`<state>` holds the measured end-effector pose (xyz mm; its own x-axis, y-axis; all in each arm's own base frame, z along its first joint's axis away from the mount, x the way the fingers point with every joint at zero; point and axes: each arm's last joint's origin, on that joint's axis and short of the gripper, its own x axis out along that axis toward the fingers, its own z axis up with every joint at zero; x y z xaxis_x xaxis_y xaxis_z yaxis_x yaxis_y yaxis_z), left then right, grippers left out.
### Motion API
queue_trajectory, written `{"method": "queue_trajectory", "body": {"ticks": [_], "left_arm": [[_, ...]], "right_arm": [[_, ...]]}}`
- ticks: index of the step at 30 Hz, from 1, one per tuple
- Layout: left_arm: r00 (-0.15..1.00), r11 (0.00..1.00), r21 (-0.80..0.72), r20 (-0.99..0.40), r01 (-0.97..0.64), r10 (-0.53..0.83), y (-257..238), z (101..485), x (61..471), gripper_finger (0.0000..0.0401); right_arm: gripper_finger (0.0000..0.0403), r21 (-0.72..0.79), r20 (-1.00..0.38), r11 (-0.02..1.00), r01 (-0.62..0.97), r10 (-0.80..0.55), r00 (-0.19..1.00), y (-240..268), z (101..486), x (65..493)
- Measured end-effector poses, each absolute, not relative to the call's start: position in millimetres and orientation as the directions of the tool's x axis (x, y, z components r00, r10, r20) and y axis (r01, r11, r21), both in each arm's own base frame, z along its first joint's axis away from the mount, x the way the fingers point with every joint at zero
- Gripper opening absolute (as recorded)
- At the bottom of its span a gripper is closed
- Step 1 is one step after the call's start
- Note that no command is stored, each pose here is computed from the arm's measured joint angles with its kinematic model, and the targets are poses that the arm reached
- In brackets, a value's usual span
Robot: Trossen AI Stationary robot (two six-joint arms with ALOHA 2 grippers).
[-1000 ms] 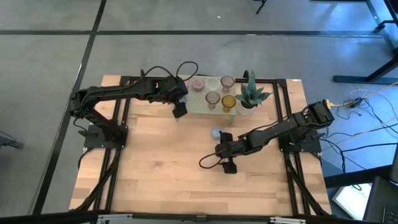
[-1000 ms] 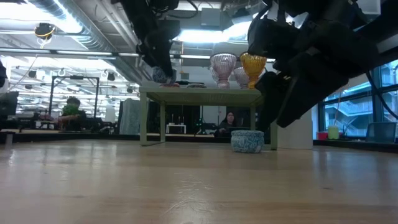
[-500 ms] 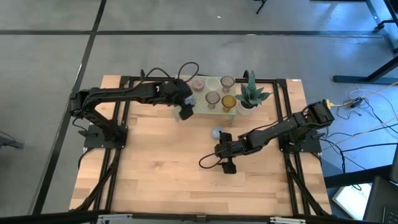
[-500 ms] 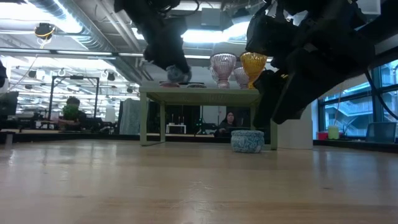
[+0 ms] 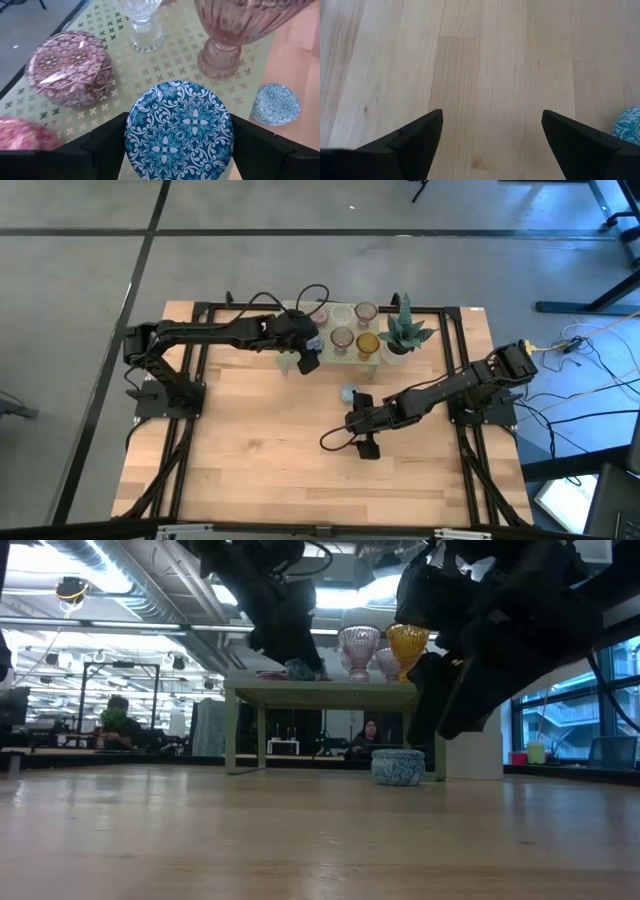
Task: Pick & Place candle stick holders
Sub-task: Align the blue scented candle with the purple scented candle on the shelf
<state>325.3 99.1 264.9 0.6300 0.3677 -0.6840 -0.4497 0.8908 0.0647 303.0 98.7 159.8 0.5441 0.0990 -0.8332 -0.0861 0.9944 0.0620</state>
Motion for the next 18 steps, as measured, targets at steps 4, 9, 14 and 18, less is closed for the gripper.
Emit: {"method": "queue_trajectory", "body": {"ticks": [4,9,14,18], "left_arm": [[0.651,0.895,0.069,-0.662,-0.440,0.371,99.5,266.1,328.1,0.0295],[0.679,0.923,0.062,-0.660,-0.379,0.323,97.9,266.3,329.8,0.0300],[0.675,0.935,0.098,-0.666,-0.342,0.317,97.1,260.7,334.3,0.0316],[0.667,0.932,0.108,-0.670,-0.347,0.326,97.4,258.9,334.7,0.0322]], "right_arm": [[0.0343,0.062,-0.833,0.994,-0.086,0.099,0.544,98.7,159.9,303.0],[0.0343,0.062,-0.833,0.994,-0.086,0.099,0.544,98.7,159.9,303.0],[0.0343,0.063,-0.833,0.994,-0.085,0.099,0.545,98.8,159.9,303.0],[0.0343,0.067,-0.821,0.994,-0.087,0.105,0.561,99.2,161.1,304.7]]}}
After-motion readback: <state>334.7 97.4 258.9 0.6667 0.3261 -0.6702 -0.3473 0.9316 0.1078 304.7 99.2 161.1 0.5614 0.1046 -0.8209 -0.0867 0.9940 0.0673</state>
